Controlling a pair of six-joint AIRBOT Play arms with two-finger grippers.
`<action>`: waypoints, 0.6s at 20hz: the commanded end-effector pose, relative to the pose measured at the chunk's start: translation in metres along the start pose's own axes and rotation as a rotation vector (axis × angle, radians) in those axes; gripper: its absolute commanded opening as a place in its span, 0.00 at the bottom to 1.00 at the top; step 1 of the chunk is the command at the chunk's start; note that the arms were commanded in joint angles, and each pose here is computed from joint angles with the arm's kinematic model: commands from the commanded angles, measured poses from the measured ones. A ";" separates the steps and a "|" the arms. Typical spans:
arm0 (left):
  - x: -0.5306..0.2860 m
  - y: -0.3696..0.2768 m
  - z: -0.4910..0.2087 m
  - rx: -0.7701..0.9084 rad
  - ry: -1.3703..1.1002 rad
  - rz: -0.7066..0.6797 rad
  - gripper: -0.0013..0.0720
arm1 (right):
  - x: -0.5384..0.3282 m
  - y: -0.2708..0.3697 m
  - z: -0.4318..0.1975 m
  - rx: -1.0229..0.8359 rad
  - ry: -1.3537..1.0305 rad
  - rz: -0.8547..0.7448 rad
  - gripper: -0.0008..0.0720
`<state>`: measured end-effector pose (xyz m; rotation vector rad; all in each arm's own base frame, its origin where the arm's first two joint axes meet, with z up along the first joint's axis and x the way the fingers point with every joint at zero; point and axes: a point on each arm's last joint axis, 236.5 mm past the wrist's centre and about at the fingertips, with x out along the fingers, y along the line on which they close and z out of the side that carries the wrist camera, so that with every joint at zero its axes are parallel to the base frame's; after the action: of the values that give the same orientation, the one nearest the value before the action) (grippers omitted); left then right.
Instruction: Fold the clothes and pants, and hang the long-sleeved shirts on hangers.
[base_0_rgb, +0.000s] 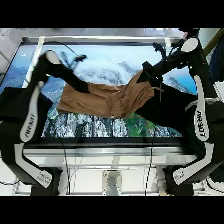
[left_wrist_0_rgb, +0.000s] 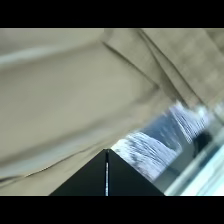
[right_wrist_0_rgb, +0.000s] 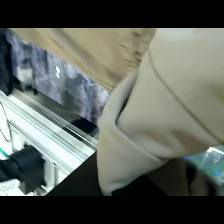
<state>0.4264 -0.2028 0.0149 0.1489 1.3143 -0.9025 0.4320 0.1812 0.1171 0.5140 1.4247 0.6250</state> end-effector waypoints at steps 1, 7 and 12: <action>0.067 -0.041 -0.002 0.123 0.113 -0.064 0.03 | -0.007 0.024 0.016 0.062 -0.101 0.030 0.05; 0.149 -0.052 0.004 0.145 0.135 -0.071 0.03 | 0.030 0.081 0.016 -0.034 -0.128 0.087 0.05; 0.128 -0.031 0.021 0.093 0.060 -0.009 0.03 | 0.057 0.118 0.013 -0.108 -0.161 0.102 0.05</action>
<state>0.4069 -0.3052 -0.0829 0.2547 1.3519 -1.0216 0.4363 0.2845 0.1521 0.5589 1.2595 0.7062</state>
